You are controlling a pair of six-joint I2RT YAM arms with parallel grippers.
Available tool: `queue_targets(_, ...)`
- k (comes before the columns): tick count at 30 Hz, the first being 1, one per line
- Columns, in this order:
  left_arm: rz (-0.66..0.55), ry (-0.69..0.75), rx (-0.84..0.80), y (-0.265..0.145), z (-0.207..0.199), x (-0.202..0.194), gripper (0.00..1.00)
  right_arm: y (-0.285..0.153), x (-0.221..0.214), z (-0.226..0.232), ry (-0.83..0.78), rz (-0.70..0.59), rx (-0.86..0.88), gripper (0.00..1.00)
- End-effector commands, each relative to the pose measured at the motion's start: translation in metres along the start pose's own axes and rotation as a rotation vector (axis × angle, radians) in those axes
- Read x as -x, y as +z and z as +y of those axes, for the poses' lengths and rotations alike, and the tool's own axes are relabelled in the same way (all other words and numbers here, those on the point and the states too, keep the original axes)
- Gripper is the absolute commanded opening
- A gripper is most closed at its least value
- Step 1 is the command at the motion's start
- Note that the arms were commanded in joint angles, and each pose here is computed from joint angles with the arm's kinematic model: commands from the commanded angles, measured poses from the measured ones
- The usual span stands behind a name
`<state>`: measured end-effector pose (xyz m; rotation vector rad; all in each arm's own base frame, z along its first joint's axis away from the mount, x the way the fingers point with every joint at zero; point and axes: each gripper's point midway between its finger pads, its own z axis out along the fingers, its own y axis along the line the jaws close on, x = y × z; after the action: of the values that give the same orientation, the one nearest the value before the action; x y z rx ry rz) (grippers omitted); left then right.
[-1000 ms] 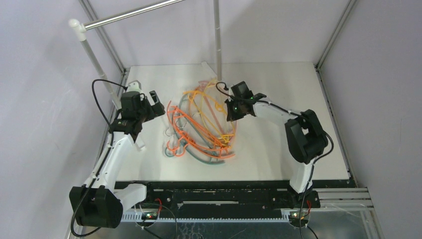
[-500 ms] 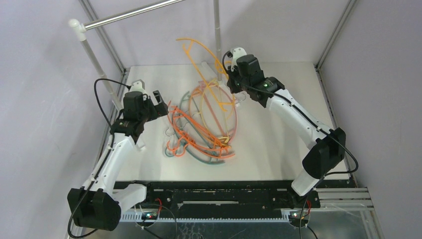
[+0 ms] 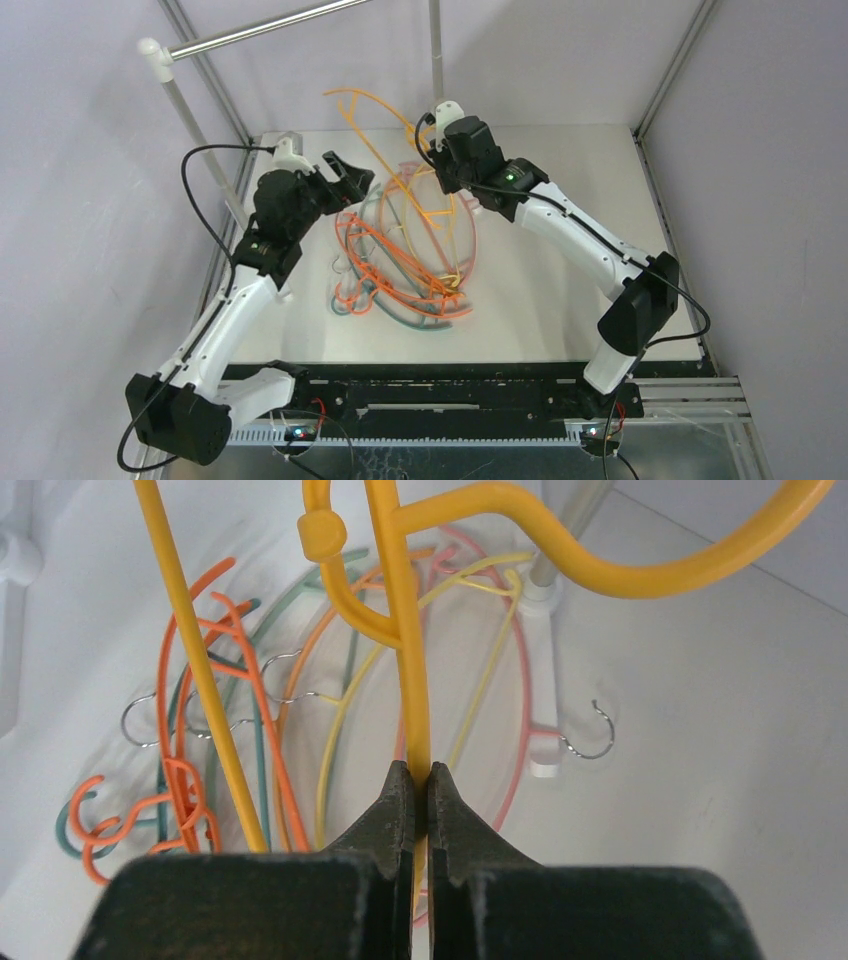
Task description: Organize the hangers
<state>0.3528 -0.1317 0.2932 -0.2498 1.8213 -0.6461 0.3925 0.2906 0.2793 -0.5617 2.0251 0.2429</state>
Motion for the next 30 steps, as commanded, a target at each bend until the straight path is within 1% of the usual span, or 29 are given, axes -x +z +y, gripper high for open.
queue_targets(1,-0.106,-0.105,-0.225,0.007,-0.063,0.033,0.99,-0.018,0.035,0.016,0.018,-0.096,0.077,0.00)
queue_targets(5,-0.114,-0.116,-0.258,0.015,-0.072,0.030,1.00,-0.027,0.034,0.026,0.014,-0.089,0.127,0.00)
queue_targets(11,-0.087,-0.097,-0.230,0.028,-0.068,0.019,0.99,-0.044,0.038,0.040,0.047,-0.100,0.218,0.00)
queue_targets(18,-0.065,-0.074,-0.196,0.034,-0.061,0.009,0.99,-0.061,0.051,0.048,0.082,-0.135,0.276,0.00)
queue_targets(20,-0.069,-0.074,-0.184,0.034,-0.059,0.008,1.00,-0.067,0.053,0.053,0.078,-0.137,0.314,0.00)
queue_targets(23,-0.082,-0.074,-0.183,0.037,-0.059,0.012,0.99,-0.075,0.050,0.072,0.073,-0.100,0.434,0.00)
queue_targets(26,-0.094,-0.079,-0.200,0.040,-0.066,0.020,0.99,-0.078,0.046,0.081,0.091,-0.070,0.491,0.00)
queue_targets(27,-0.094,-0.081,-0.222,0.041,-0.072,0.021,0.92,-0.078,0.045,0.082,0.095,-0.066,0.497,0.00)
queue_targets(28,-0.094,-0.081,-0.252,0.042,-0.078,0.023,0.78,-0.078,0.044,0.082,0.095,-0.063,0.498,0.00)
queue_targets(29,-0.096,-0.085,-0.279,0.042,-0.084,0.025,0.56,-0.078,0.045,0.081,0.095,-0.065,0.496,0.00)
queue_targets(30,-0.094,-0.098,-0.288,0.044,-0.086,0.025,0.24,-0.079,0.046,0.080,0.096,-0.069,0.491,0.00)
